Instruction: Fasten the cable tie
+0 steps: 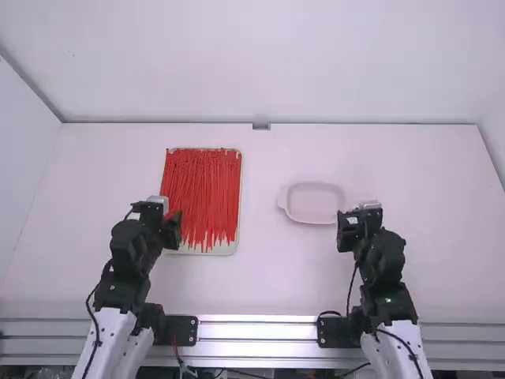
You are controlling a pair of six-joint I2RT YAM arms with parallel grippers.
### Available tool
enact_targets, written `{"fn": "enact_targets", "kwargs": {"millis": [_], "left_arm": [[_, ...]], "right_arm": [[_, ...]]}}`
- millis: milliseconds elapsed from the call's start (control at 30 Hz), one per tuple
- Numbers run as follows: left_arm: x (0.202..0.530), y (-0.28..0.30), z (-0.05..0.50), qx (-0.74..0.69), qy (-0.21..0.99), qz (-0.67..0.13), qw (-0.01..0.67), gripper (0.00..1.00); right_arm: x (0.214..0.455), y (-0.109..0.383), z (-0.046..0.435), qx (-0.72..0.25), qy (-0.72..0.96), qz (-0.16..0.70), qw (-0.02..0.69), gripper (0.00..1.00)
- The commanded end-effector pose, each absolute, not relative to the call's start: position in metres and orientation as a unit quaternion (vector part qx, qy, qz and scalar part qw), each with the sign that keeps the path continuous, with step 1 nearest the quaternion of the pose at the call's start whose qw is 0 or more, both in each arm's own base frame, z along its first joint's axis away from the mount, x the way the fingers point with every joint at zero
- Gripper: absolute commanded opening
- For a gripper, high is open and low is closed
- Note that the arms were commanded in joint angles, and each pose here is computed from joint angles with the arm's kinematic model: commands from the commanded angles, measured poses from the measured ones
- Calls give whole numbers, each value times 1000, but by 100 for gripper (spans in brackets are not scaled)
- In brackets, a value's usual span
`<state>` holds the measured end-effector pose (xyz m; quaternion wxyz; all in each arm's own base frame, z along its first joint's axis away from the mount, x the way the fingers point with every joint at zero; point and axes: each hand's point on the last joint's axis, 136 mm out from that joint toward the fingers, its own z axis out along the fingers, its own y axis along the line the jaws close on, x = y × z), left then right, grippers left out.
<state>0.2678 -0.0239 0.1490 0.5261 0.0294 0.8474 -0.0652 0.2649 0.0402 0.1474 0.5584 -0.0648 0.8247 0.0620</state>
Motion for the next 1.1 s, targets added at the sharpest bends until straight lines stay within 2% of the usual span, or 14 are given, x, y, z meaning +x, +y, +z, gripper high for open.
{"fn": "enact_targets", "kwargs": {"millis": [0, 267, 700, 1067], "left_arm": [[274, -27, 159, 28, 850, -82, 520, 52], [291, -35, 156, 23, 878, -115, 465, 69], [315, -42, 144, 19, 907, -146, 395, 89], [331, -39, 141, 3, 918, -144, 371, 98]], "right_arm": [[271, 47, 166, -74, 820, 72, 563, 52], [286, 63, 167, -93, 838, 91, 529, 68], [306, 90, 163, -115, 860, 124, 481, 89], [303, 131, 158, -160, 867, 158, 444, 98]]}}
